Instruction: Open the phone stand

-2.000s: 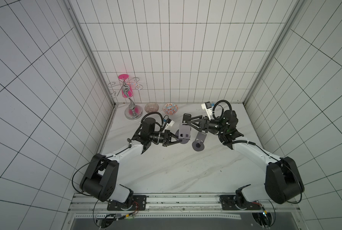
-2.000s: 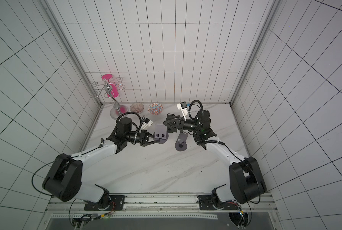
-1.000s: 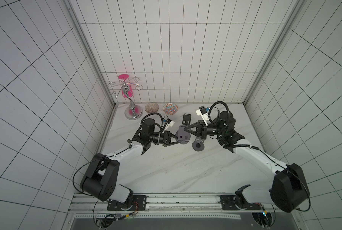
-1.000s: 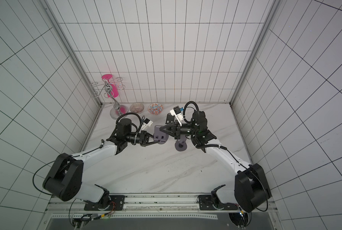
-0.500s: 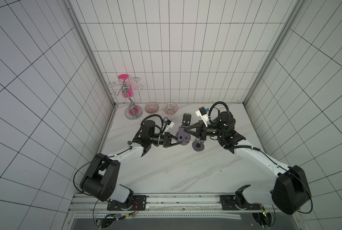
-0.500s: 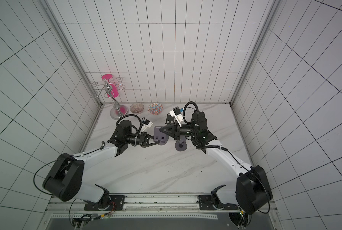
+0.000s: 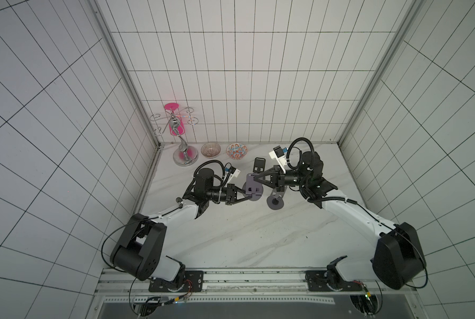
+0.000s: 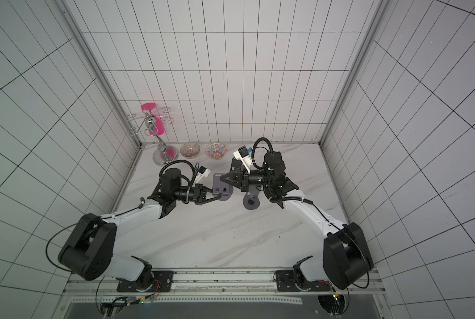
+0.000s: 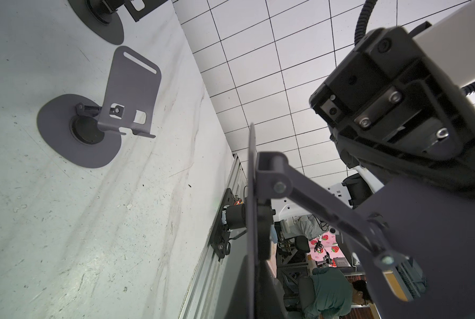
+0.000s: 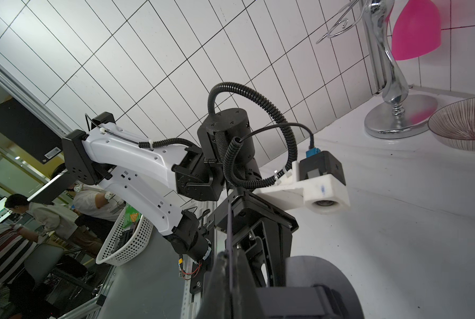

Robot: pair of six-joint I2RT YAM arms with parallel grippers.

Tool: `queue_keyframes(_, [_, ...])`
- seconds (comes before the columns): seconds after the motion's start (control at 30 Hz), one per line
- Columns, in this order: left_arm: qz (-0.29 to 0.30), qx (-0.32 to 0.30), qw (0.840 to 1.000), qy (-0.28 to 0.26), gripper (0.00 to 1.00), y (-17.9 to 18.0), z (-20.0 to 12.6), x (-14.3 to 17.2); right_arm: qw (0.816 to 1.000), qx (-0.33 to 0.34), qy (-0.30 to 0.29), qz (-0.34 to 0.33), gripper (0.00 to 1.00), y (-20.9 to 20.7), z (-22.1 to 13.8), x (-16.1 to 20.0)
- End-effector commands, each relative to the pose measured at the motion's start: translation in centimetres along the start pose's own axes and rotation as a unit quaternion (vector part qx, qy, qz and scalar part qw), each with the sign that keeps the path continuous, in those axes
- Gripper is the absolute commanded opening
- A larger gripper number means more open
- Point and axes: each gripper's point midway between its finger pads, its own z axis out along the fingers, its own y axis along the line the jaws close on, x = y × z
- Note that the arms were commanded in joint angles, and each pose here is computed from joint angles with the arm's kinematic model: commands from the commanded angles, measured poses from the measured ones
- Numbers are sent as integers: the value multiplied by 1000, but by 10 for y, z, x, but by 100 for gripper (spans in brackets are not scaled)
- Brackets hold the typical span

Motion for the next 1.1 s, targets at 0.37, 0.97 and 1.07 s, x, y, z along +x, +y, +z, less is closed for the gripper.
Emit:
queue_keyframes(0.37, [-126, -39, 990, 48, 0, 49, 0, 49, 965, 34, -149, -212, 0, 37, -35, -134])
queue_keyframes(0.97, [-127, -42, 990, 48, 0, 51, 1, 47, 958, 44, -143, -246, 0, 44, -38, -133])
queue_keyframes(1.07, [-127, -42, 990, 45, 0, 51, 1, 44, 960, 33, -142, -240, 0, 46, -37, -129])
